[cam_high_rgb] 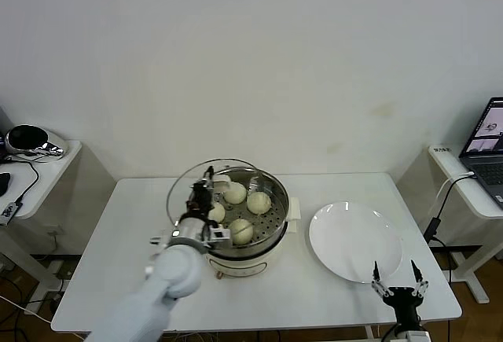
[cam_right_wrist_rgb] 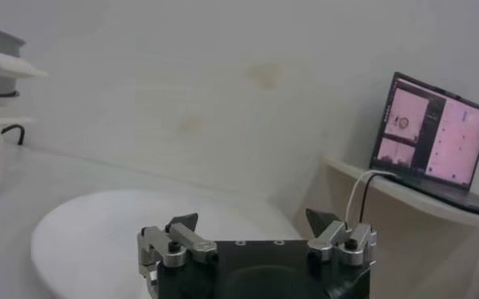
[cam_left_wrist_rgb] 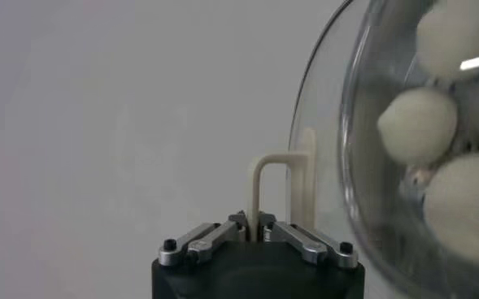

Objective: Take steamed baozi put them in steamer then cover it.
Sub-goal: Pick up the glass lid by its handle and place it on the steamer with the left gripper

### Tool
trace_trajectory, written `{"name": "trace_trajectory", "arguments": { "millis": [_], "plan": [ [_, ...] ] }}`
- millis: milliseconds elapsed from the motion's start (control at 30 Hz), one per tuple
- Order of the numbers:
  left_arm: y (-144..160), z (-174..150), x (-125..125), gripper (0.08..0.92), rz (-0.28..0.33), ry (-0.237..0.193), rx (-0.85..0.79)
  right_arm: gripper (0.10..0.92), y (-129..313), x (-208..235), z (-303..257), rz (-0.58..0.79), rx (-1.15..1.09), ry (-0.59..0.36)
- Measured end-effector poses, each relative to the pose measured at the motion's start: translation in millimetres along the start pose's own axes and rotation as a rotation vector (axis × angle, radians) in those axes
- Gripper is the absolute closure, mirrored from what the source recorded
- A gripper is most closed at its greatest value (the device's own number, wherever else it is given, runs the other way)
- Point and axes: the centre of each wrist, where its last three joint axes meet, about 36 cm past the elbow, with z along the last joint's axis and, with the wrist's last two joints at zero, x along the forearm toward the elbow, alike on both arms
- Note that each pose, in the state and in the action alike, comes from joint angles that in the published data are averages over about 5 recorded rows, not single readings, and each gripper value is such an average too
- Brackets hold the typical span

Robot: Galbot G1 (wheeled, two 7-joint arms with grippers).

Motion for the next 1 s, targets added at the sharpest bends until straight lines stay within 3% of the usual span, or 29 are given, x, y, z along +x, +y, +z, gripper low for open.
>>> {"name": "trace_trajectory", "arguments": {
  "millis": [400, 1000],
  "plan": [
    [-14.1, -36.6, -2.0, 0.857, 0.006, -0.031, -0.042, 0.2, 3.9, 0.2, 3.8, -0.01, 0.005, 0.004],
    [-28.9, -45.0, -8.6, 0.857, 0.021, -0.033, -0.071, 0.2, 3.1, 1.3, 6.3, -0.017, 0.011, 0.004]
  ]
}}
